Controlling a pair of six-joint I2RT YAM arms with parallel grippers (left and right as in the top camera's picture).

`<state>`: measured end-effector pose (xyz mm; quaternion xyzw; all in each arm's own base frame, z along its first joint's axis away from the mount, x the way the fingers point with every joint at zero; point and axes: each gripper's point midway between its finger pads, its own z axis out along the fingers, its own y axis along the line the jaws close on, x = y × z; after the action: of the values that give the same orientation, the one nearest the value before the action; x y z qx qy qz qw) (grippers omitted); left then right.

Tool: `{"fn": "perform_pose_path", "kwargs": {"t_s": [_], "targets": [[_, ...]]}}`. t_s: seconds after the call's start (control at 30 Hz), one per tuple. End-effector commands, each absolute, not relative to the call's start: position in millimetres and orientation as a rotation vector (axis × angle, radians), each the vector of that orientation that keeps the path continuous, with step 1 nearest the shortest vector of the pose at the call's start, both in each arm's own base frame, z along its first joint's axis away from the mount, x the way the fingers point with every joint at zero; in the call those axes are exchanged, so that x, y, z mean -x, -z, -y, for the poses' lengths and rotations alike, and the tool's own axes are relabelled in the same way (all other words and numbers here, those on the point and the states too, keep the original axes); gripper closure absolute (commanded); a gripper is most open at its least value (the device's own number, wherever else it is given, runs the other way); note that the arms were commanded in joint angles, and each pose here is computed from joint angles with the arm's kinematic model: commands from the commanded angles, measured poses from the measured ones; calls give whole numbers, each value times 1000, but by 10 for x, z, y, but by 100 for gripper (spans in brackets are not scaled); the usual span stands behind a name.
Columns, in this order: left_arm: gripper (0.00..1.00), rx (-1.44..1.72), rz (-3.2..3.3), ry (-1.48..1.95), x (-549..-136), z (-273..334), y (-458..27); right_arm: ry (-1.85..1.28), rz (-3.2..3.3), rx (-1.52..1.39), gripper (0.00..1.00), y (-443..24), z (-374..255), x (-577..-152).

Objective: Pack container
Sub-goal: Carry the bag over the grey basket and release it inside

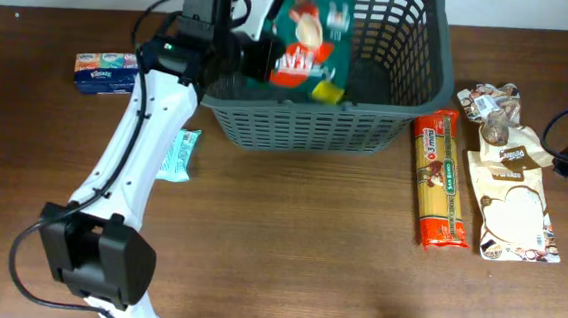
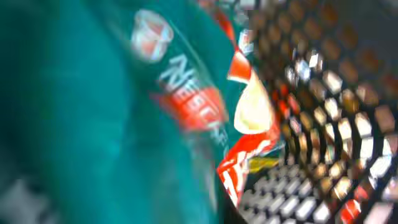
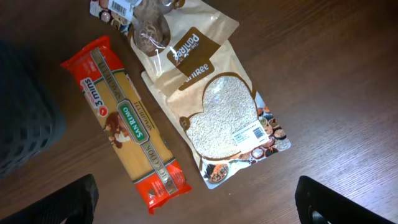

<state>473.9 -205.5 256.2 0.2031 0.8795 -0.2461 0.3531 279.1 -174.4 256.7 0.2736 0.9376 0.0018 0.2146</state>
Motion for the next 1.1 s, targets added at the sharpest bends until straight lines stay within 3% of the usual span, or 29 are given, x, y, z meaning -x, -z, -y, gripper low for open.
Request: {"fn": "perform_pose_path", "kwargs": {"t_s": [0.0,0.3,0.4,0.5,0.83,1.07], "targets": [[98,-535,-2258,666,-4661,2109,-2702,-10,-2585,-761,1,-2608,1744,-2786],[98,-522,-2237,629,-4673,2065,-2793,-10,-2585,-761,1,-2608,1745,-2785],[94,-523,-2216,628,-4702,2074,-2828,-10,-2585,-761,1,-2608,1745,-2785],[84,-526,-2170,624,-4766,2092,-2910,-10,-2585,-761,1,-2608,1744,-2786],[84,-532,-2055,618,-4903,2136,-3125,-10,-2585,-761,1,-2608,1745,-2785],[74,-510,-1966,593,-4939,2003,-3552,-10,-2585,-761,1,-2608,1745,-2785]]}}
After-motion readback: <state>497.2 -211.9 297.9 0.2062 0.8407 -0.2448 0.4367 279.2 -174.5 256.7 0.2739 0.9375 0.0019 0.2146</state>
